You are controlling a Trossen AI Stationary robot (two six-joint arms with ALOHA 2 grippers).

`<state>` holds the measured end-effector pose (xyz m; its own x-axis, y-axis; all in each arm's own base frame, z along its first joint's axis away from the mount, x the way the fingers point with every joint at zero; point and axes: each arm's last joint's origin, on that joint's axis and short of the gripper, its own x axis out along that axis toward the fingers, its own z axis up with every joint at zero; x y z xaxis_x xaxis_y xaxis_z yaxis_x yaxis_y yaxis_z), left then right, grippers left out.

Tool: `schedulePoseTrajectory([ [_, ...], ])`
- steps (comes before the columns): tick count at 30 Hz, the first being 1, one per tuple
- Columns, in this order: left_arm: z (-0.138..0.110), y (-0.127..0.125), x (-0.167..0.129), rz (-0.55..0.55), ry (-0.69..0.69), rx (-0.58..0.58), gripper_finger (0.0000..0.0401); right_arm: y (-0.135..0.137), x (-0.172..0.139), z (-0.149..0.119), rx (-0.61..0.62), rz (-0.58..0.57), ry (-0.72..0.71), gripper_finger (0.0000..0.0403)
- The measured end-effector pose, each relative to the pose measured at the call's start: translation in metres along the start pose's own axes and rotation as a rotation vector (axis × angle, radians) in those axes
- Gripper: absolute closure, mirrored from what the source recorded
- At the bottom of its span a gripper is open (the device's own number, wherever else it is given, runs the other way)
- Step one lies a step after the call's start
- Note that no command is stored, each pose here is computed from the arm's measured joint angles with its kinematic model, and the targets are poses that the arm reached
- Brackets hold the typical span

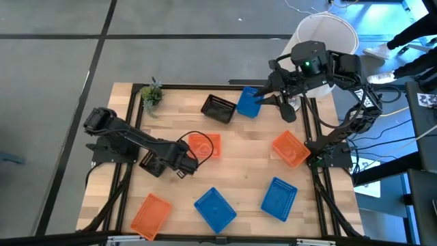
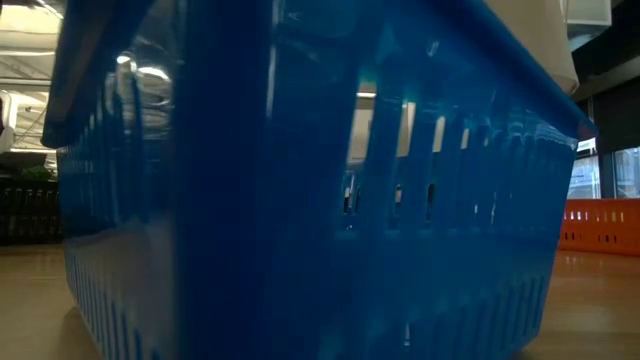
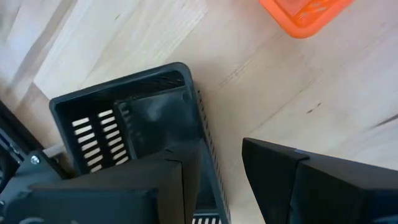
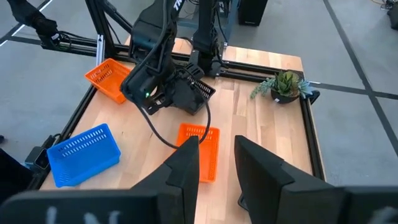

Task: Stack baskets by color
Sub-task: Stack the bottom black bin on the stacked black bin

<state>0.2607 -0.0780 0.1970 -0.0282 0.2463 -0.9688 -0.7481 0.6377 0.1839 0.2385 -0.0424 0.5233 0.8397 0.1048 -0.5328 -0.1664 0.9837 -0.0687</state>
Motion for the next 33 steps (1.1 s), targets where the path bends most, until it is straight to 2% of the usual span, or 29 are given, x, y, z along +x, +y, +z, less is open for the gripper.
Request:
schedulePoseTrajectory([
  [9,-0.001,0.0,0.007,0.094,-0.026,0.022,0.0291,0.0,0.0,0.0,0.0,-0.001,0.0,0.0301],
  [16,-0.009,0.005,0.019,0.128,-0.012,-0.037,0.0291,0.0,0.0,0.0,-0.002,-0.002,0.0,0.0301],
  [23,-0.024,0.009,0.045,0.111,0.019,-0.044,0.0291,0.0,0.0,0.0,-0.002,-0.002,0.0,0.0301],
  [33,-0.028,0.016,0.057,0.126,0.067,-0.015,0.0296,-0.001,0.0,0.002,-0.009,-0.008,-0.023,0.0301],
])
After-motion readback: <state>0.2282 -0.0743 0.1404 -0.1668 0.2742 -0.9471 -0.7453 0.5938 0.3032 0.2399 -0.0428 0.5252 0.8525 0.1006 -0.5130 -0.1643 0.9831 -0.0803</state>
